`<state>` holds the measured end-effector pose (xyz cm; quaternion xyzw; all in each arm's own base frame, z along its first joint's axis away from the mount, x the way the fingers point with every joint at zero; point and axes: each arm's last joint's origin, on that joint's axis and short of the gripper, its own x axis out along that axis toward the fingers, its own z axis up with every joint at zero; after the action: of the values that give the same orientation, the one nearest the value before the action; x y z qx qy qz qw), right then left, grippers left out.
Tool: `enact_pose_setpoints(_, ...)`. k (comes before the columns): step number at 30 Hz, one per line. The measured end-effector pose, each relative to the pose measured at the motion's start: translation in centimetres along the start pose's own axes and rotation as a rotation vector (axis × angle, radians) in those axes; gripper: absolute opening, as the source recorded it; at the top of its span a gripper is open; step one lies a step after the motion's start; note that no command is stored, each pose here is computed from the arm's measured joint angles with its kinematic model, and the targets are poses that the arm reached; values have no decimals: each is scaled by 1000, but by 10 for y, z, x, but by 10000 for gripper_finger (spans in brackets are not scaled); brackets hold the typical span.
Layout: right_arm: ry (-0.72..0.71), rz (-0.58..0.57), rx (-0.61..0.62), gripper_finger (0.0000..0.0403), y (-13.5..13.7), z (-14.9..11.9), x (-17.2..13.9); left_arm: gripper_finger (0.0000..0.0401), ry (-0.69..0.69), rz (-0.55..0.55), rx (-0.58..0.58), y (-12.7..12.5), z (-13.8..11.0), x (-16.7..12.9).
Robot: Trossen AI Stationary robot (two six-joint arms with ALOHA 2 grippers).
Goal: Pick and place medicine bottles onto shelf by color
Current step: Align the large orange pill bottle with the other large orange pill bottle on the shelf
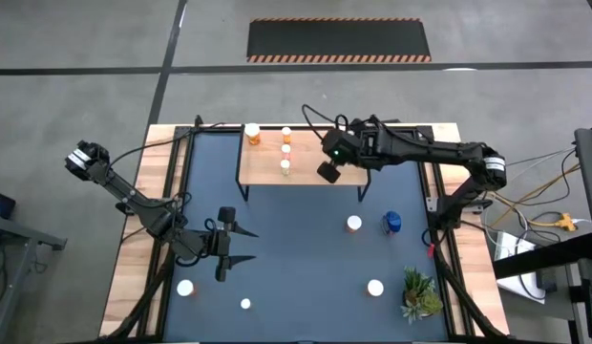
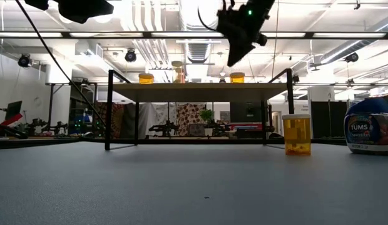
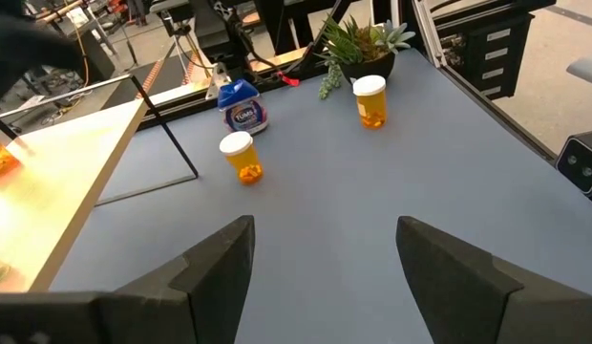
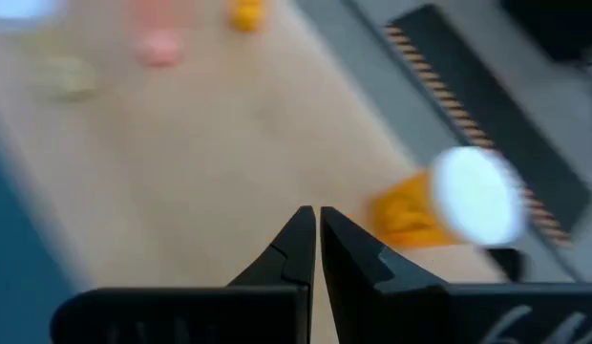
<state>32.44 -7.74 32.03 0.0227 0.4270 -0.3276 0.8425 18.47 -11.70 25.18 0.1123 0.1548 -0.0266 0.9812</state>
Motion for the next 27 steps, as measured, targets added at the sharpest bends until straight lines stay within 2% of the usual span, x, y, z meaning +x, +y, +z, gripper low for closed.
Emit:
enact_pose_setpoints(5, 8, 195, -18, 12, 25, -5, -16, 239, 0, 1, -1, 0, 0, 0)
enact_pose_setpoints(11, 46, 369, -117, 12, 63, -22, -35, 239, -2, 1, -3, 0, 0, 0)
enact_pose_setpoints(21, 148, 446, -88, 12, 110, -61, -64, 239, -8, 1, -7, 0, 1, 0)
enact_pose_setpoints(27, 290, 381, -43, 12, 122, -95, -71, 239, -8, 0, -7, 0, 1, 0)
